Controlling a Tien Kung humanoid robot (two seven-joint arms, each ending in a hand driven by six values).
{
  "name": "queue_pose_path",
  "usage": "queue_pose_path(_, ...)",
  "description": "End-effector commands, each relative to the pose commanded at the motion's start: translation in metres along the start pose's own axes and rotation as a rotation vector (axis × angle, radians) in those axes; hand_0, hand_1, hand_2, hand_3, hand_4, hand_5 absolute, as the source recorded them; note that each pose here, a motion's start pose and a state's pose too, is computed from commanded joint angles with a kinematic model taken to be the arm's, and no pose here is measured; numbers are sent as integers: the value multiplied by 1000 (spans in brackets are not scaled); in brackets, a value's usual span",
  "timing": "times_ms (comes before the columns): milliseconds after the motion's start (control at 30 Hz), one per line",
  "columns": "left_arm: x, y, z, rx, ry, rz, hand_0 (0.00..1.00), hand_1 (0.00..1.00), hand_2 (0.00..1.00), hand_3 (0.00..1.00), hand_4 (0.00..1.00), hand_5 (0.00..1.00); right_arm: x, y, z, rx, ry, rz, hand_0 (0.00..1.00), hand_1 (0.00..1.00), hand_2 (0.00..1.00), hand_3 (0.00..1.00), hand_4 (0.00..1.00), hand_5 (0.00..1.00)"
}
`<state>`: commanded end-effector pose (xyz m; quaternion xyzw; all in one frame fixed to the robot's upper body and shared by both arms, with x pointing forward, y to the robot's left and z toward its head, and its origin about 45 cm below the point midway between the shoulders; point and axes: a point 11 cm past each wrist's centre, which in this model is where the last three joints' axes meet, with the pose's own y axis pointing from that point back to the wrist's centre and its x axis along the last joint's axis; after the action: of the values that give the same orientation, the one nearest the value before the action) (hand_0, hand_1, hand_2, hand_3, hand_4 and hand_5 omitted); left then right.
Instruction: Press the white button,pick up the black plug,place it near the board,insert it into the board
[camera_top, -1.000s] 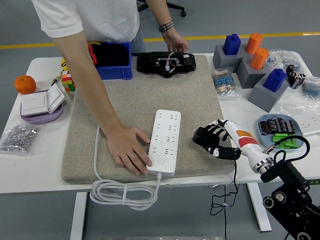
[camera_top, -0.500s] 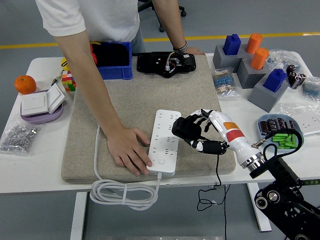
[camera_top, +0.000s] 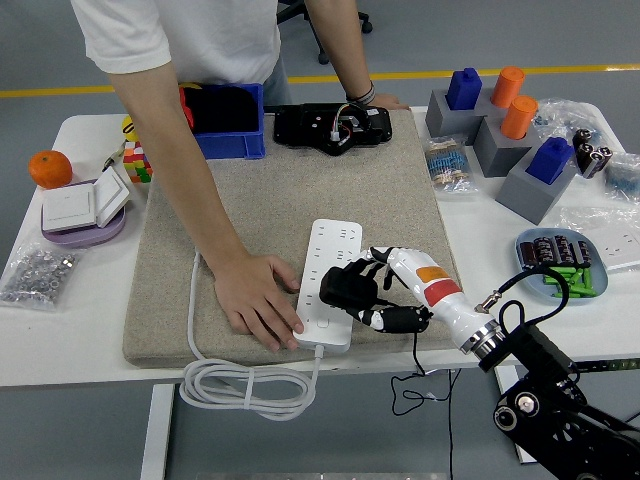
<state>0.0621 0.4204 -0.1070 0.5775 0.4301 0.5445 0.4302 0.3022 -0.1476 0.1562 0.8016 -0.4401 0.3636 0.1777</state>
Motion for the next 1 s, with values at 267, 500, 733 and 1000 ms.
queue_pose_path(267, 1, 0, 1, -2, -4, 2, 709, 696, 669, 715, 717, 306, -10, -2, 4, -6, 35, -25, 311, 213, 246, 425, 711, 2)
queue_pose_path(500, 1, 0, -1, 4, -7, 2, 709, 697, 670, 715, 718, 306, -11, -6, 6, -4, 59, -20, 316, 214, 245, 424, 708, 2)
queue_pose_path(733, -1, 0, -2, 3, -6, -2, 709, 696, 671, 715, 718, 306, -10, -7, 11, -8, 84, -21, 316, 213, 245, 425, 708, 2)
queue_pose_path(1000, -1, 0, -2, 3, -4, -2, 709, 695, 670, 715, 718, 306, -9, -6, 17, -19, 98, -28, 315, 215, 244, 425, 706, 2)
